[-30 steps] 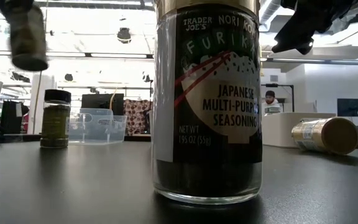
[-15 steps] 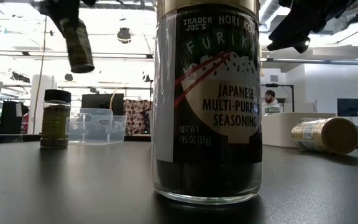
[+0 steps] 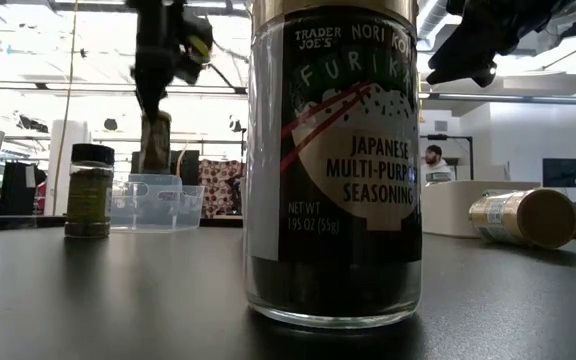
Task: Sort spices by type
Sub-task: Put the top yellow spice bottle into the top transparent bin
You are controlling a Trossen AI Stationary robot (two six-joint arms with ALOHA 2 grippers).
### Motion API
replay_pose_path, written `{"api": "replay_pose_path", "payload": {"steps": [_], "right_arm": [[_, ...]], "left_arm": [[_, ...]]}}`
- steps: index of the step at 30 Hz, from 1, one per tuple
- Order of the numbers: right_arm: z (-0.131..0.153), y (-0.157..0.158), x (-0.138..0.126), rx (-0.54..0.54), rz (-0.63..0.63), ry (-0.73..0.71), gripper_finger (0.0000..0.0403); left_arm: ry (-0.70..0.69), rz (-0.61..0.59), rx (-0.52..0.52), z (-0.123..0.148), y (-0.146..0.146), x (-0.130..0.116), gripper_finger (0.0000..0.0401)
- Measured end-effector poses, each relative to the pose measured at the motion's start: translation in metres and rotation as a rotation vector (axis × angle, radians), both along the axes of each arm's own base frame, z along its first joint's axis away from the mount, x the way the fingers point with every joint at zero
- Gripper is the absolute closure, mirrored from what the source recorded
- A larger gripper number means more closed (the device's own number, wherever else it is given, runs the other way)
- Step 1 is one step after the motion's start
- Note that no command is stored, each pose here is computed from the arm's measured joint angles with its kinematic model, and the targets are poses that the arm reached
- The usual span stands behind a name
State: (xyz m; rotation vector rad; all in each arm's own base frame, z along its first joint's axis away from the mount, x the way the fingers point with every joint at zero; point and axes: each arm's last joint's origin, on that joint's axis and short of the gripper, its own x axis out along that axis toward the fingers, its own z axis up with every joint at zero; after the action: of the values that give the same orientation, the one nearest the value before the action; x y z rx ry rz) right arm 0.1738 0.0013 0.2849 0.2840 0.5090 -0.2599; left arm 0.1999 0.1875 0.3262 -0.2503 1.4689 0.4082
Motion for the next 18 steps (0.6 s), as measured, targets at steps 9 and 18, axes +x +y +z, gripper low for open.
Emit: {"api": "replay_pose_path", "payload": {"steps": [9,18], "right_arm": [[0.000,0.000,0.000,0.027,-0.017,-0.005,0.0230],[0.000,0.000,0.000,0.027,-0.017,-0.004,0.0230]], "left_arm": [[0.038,-0.004,-0.087,-0.031,0.044,-0.008,0.0178],[-0.031,-0.015,-0.084,-0.041,0.051,-0.014,0.0178]]}}
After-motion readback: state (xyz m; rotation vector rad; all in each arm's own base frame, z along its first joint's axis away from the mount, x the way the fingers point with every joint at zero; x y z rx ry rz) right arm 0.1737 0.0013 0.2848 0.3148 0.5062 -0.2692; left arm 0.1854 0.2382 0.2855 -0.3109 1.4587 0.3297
